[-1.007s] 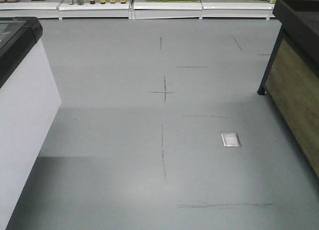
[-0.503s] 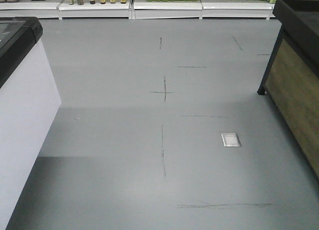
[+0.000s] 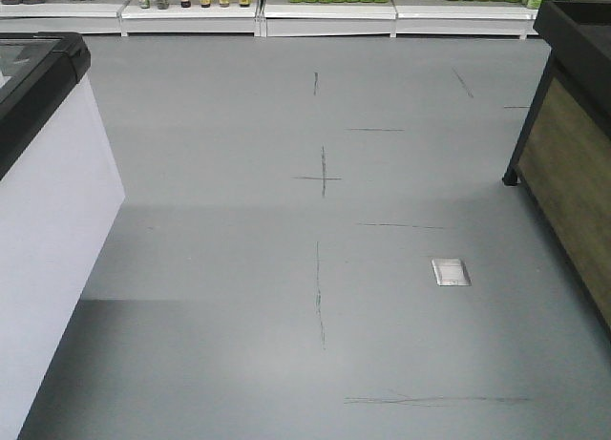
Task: Pick three apples into basket with both arms
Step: 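Drive the base forward and turn toward the fruit display tables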
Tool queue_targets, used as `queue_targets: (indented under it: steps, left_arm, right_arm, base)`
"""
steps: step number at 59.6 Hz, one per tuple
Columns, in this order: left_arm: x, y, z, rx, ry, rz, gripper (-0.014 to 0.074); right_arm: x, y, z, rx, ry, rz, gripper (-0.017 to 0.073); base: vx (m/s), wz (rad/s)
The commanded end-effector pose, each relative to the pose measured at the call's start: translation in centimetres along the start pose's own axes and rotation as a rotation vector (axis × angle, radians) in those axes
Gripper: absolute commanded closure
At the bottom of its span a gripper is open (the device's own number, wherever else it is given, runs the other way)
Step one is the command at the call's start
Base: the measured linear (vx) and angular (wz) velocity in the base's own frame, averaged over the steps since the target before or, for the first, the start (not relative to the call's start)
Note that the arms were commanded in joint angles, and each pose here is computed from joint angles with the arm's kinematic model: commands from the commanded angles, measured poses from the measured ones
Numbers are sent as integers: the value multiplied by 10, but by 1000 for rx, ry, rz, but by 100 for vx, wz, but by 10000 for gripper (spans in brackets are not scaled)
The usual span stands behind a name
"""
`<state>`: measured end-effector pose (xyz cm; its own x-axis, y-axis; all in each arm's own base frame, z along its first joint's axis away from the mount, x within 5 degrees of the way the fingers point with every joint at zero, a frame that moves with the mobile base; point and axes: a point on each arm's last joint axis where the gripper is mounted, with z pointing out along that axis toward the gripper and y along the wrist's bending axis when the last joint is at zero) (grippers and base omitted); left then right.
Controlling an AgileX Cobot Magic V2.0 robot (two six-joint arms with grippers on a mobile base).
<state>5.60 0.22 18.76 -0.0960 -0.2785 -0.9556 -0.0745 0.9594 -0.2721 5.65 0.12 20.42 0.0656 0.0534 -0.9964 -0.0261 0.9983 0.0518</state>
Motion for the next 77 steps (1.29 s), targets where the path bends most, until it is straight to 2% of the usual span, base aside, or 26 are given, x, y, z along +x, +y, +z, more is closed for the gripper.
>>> queue_targets:
  steps: [1, 77]
  left_arm:
    - [-15, -4, -3, 24, -110, -5, 600]
    - [-15, -4, -3, 26, -110, -4, 600]
  right_arm:
    - [-2, 1, -1, -17, -64, -7, 564]
    - [-2, 1, -1, -17, -64, -7, 564]
  base:
    - [7, 9]
    - [14, -1]
